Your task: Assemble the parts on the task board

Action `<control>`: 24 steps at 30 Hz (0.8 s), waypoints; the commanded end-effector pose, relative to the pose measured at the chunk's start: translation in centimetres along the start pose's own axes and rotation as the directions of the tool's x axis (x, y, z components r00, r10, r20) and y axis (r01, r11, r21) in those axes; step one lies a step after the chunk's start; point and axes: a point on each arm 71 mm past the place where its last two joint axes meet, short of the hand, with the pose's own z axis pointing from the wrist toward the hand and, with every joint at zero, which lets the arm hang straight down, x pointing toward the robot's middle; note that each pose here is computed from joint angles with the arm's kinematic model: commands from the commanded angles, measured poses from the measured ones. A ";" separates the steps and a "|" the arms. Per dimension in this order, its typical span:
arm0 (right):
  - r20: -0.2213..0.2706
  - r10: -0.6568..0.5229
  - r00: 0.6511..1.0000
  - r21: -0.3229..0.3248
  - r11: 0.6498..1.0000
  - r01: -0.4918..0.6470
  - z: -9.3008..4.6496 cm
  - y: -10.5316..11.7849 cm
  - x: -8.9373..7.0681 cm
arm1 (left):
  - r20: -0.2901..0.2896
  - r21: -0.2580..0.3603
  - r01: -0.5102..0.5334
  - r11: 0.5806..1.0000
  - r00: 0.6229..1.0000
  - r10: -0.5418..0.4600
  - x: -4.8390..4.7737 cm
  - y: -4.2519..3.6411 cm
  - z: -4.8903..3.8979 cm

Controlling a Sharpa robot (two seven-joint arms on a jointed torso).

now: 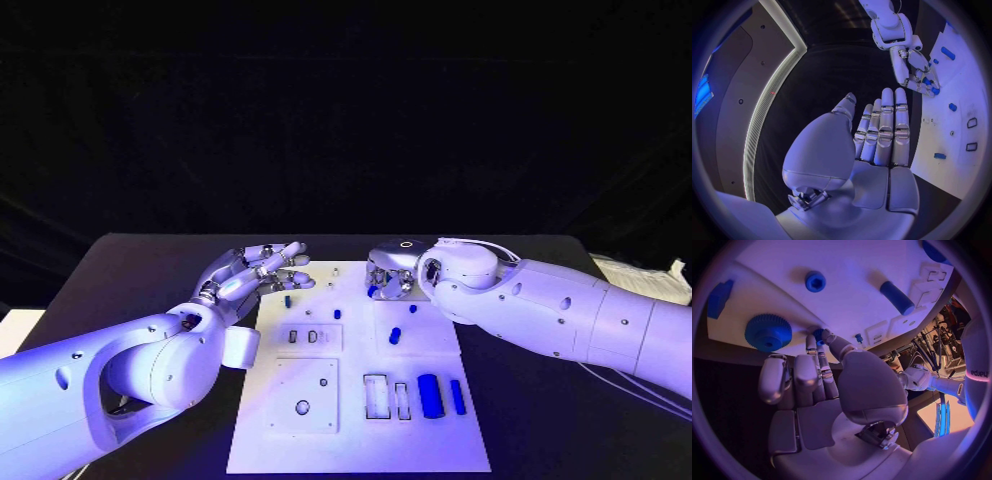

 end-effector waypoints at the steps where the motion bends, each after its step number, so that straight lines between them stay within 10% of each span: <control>1: -0.003 -0.014 1.000 0.000 1.000 0.014 0.0 0.0 0.4 | -0.015 0.004 0.009 1.000 1.000 -0.009 0.15 -0.10 0.05; 14: 0.235 0.008 0.972 -0.007 1.000 -0.007 -0.4 0.3 -1.4 | -0.012 0.008 0.008 1.000 1.000 -0.008 -0.05 -0.13 0.07; 24: 0.297 0.024 0.955 -0.011 1.000 -0.022 0.3 1.0 -2.0 | -0.015 0.009 0.010 1.000 1.000 -0.009 -0.04 -0.22 -0.10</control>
